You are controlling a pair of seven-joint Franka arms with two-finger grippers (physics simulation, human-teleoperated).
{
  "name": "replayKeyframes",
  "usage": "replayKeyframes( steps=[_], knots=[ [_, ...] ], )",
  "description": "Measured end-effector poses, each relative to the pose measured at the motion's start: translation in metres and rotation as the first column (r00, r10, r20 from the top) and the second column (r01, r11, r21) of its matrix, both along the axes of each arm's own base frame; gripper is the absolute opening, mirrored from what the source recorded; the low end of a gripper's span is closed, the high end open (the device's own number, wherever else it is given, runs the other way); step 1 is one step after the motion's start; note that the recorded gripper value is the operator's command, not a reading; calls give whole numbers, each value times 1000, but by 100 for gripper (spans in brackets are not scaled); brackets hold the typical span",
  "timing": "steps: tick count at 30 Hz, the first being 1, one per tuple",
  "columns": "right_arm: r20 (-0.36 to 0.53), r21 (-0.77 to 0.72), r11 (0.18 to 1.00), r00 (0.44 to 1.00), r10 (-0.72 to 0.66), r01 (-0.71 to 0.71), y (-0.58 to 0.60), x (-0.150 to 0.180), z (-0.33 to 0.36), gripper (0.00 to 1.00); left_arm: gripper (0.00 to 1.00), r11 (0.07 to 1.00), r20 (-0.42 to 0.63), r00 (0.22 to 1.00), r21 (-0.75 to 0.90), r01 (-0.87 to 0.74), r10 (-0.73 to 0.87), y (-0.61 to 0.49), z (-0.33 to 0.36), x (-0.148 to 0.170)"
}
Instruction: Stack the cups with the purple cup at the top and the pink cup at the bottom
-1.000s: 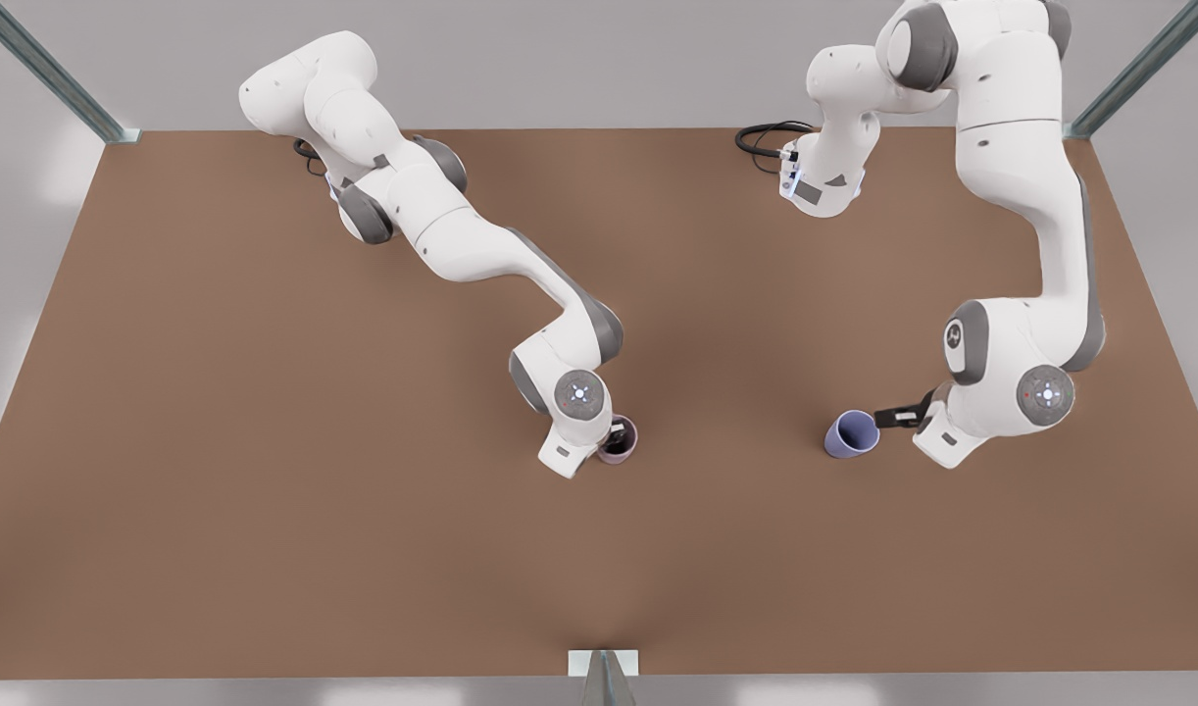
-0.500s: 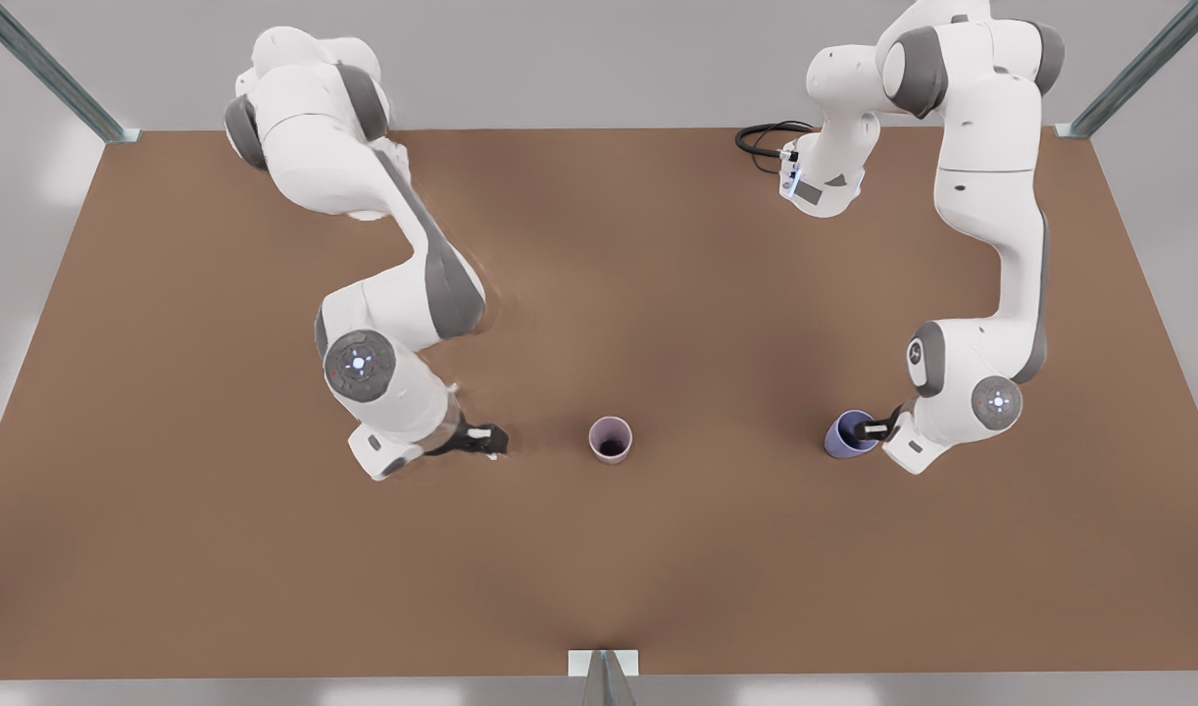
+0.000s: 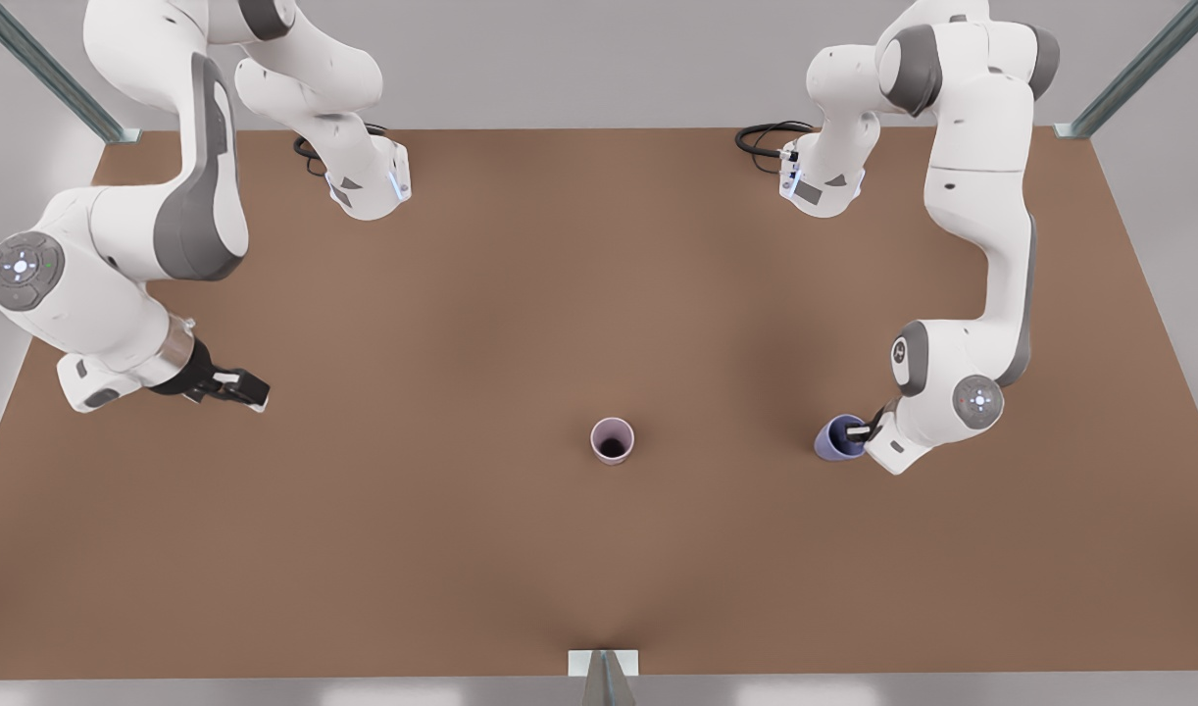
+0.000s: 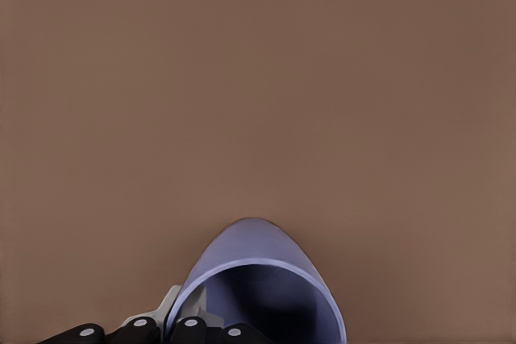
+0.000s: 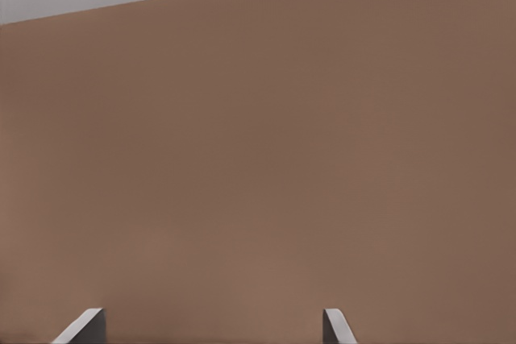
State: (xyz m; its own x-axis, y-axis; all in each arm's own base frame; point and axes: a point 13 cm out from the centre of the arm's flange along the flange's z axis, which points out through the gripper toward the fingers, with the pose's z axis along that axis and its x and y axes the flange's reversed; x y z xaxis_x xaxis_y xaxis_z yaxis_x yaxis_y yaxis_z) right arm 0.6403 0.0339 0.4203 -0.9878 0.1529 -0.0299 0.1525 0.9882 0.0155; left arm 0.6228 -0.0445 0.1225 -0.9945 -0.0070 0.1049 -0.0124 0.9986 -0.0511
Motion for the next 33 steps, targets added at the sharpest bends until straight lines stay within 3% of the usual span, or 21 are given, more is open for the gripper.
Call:
replayKeyframes(
  steps=[8, 14, 21, 33],
  knots=[
    [11, -6, 997, 997, 81, -81, -11, 2, 2, 100, 21, 987, 126, 980, -18, 160, -157, -173, 121, 35],
    [8, -2, 996, 996, 93, -93, -32, -1, 7, 100, 21, 974, 101, 970, -17, 224, -221, -318, 143, -6],
    [-6, -2, 991, 991, 136, -136, -30, -6, 2, 100, 21, 991, 104, 987, -49, 126, -120, -400, 142, -15],
    [-10, 0, 985, 985, 171, -171, -33, -7, 2, 100, 21, 994, 62, 993, -55, -99, 102, -413, 100, -12]
  ],
)
